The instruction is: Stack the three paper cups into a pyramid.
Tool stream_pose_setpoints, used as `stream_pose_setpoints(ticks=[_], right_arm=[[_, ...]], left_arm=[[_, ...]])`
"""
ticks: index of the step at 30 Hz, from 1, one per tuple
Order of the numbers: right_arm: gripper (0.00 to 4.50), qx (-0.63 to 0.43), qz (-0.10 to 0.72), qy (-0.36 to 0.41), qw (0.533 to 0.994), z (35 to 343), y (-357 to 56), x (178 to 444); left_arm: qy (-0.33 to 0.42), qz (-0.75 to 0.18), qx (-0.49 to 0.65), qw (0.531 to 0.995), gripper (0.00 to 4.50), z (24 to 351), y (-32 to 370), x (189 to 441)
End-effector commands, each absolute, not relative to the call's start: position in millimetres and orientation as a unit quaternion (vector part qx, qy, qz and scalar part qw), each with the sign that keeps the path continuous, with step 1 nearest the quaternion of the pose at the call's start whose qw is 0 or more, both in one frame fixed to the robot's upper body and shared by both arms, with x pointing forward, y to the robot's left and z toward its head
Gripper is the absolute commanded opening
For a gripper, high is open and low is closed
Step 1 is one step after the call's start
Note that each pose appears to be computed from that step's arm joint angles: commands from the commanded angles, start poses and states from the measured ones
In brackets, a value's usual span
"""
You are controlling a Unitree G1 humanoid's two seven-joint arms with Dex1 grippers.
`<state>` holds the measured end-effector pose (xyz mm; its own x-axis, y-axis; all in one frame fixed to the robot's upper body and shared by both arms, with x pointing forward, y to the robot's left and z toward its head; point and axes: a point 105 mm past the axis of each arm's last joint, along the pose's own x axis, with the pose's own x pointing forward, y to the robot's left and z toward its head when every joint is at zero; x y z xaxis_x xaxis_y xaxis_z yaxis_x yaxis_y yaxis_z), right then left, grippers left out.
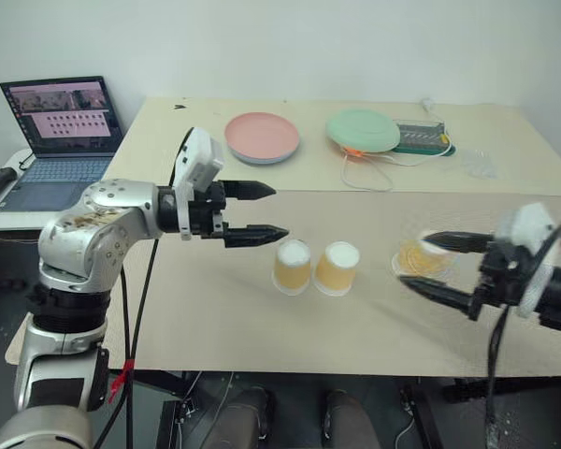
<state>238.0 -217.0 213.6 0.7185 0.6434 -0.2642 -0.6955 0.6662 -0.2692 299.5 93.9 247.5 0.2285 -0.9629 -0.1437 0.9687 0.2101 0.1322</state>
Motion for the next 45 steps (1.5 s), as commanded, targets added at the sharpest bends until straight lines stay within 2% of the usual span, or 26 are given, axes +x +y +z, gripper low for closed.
stream_pose_setpoints(ticks=[1,4,7,12,16,20,45], right_arm=[[4.5,-0.193,0.299,0.046,0.934,234,-239,224],[4.5,-0.187,0.269,0.067,0.942,224,-247,215],[4.5,-0.185,0.246,0.105,0.946,198,-250,220],[4.5,-0.147,0.256,0.095,0.951,175,-233,239],[4.5,-0.122,0.213,0.08,0.966,166,-244,266],[4.5,-0.113,0.188,0.065,0.973,167,-252,283],[4.5,-0.102,0.182,0.043,0.977,162,-241,337]], left_arm=[[0.002,-0.625,0.109,0.773,4.48,255,93,293],[0.009,-0.632,0.114,0.766,4.48,254,92,291],[0.011,-0.641,0.119,0.759,4.48,256,90,289],[0.013,-0.644,0.122,0.755,4.48,257,90,289],[0.011,-0.645,0.124,0.754,4.48,259,89,287],[0.011,-0.645,0.124,0.754,4.48,260,89,284],[0.005,-0.631,0.135,0.764,4.48,259,92,278]])
